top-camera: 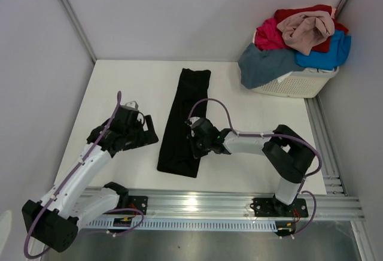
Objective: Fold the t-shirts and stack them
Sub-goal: Rotate the tshirt 90 degrees
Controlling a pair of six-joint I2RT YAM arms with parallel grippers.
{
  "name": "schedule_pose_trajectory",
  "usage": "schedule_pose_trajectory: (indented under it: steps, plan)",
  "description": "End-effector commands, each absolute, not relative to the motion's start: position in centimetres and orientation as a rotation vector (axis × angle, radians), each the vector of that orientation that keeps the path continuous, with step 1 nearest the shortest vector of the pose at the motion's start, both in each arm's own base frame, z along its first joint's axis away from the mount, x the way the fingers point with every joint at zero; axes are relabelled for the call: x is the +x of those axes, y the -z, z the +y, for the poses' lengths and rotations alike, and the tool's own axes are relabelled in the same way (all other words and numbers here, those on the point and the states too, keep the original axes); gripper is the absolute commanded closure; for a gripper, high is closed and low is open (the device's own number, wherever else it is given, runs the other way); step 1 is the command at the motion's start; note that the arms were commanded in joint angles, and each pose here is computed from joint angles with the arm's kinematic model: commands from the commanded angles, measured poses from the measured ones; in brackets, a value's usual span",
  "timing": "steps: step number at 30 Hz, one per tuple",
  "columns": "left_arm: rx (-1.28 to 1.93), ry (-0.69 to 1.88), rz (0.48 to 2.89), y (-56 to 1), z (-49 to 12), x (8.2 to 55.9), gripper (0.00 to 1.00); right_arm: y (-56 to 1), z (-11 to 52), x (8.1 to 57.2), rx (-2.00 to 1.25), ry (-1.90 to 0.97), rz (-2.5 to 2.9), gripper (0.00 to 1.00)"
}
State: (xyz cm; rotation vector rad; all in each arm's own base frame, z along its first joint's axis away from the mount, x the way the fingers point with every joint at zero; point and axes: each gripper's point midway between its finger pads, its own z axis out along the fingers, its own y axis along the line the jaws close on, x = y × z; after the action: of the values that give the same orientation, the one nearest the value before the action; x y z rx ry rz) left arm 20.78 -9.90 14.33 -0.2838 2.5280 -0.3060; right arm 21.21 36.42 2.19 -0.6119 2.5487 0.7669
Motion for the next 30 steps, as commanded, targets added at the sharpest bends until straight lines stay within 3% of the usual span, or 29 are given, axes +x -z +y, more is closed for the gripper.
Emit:
schedule_pose_trajectory:
  steps: [1,5,7,8,10,24,30]
  plan:
    - [-0.228,0.373,2.537,-14.0,-11.4,21.5,0.06,-2.4,33.3,20.0,-0.682,-0.654,2.568,0.95]
    - [-0.195,0.38,2.567,-13.3,-12.1,21.8,0.06,-7.0,33.7,22.4,-0.638,-0.656,2.392,0.53]
    - [-0.16,0.425,2.589,-13.1,-13.1,21.7,0.06,-10.1,33.5,23.4,-0.609,-0.677,2.298,0.42]
    - [-0.144,0.439,2.594,-13.1,-13.5,21.7,0.06,-10.7,33.1,23.5,-0.596,-0.678,2.283,0.31]
    - [-0.098,0.477,2.607,-12.9,-14.6,21.5,0.06,-12.5,32.2,23.8,-0.575,-0.692,2.247,0.23]
    - [-0.063,0.415,2.863,-5.3,-18.4,16.4,0.05,-7.6,25.9,19.3,-0.425,-0.676,2.385,0.14]
    - [-0.042,0.382,2.863,-4.6,-19.1,16.5,0.05,-6.6,25.0,18.3,-0.382,-0.713,2.405,0.13]
